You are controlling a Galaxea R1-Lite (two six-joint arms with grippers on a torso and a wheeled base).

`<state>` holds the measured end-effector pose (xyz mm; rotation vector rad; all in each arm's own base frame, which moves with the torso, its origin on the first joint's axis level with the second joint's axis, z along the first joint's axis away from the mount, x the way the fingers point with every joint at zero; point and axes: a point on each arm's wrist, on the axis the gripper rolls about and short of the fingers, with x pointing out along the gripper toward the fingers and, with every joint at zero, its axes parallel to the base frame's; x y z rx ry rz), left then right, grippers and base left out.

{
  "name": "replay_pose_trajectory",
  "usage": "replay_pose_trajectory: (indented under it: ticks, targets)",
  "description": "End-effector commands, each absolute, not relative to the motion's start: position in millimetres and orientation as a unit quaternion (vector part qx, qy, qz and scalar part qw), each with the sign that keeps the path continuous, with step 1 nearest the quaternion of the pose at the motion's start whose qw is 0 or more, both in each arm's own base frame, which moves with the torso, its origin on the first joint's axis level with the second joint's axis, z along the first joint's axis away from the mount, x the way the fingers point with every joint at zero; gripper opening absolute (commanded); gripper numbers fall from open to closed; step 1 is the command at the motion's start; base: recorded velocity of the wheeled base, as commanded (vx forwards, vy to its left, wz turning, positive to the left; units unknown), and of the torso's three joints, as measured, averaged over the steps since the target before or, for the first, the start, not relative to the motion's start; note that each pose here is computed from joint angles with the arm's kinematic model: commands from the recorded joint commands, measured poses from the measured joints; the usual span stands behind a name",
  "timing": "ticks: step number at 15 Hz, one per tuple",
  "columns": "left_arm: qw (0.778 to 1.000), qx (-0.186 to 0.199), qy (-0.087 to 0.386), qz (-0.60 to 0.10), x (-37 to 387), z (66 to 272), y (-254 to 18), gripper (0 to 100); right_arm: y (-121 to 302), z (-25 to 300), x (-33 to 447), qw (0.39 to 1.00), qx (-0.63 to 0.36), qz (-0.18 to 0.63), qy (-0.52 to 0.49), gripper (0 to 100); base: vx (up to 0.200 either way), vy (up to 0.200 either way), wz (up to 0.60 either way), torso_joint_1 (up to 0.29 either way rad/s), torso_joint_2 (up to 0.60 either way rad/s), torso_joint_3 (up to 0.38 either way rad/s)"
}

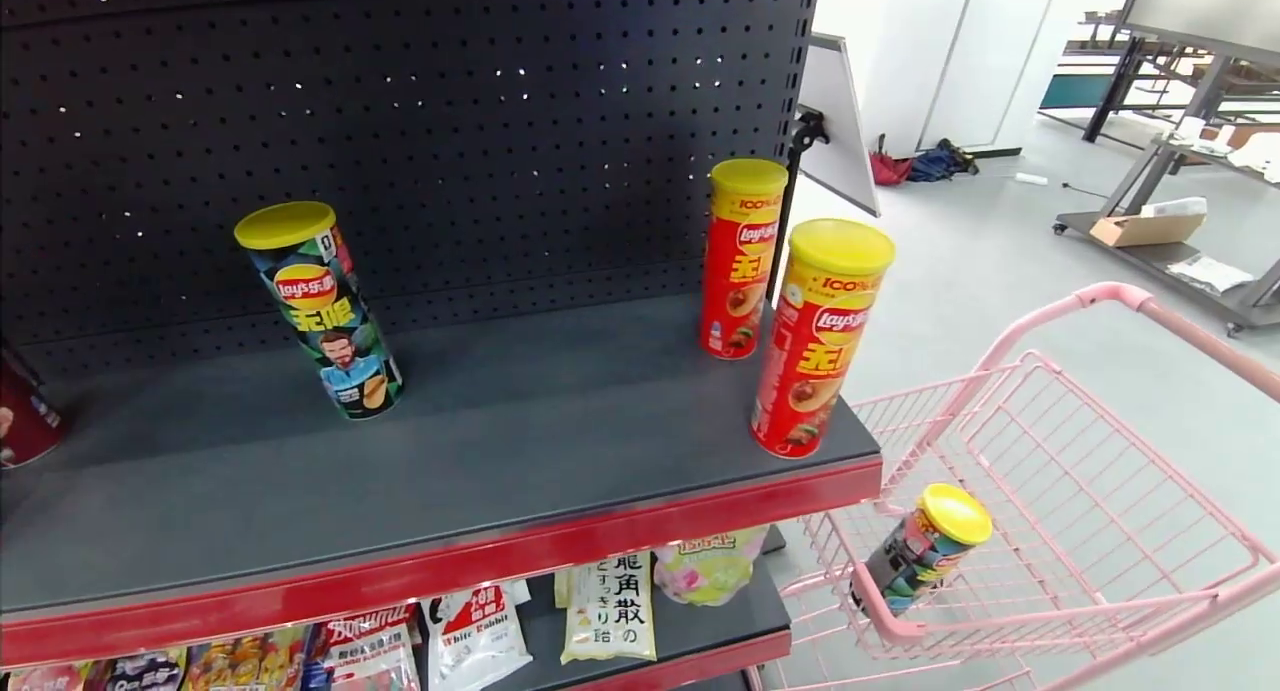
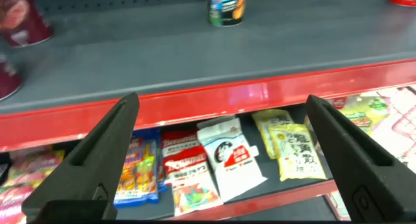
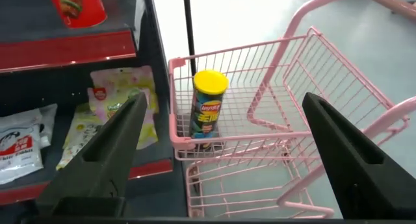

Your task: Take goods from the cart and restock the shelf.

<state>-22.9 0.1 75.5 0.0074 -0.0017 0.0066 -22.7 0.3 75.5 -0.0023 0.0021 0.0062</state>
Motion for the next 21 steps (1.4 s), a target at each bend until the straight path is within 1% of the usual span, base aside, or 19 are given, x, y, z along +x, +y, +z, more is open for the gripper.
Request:
replay_pose_trajectory:
  ticks: [1, 21]
  targets:
    - [1.000, 0.003, -0.001, 0.004, -22.8, 75.6, 0.1, 100, 0.2, 75.5, -22.3, 1.000, -0.002, 0.004, 0.004, 100, 0.000, 0.000, 0.00, 0.000, 0.00, 0.000]
    - [1.000, 0.003, -0.001, 0.004, -22.8, 75.6, 0.1, 100, 0.2, 75.5, -22.7, 1.000, 0.000, 0.002, 0.001, 100, 0.000, 0.000, 0.00, 0.000, 0.00, 0.000]
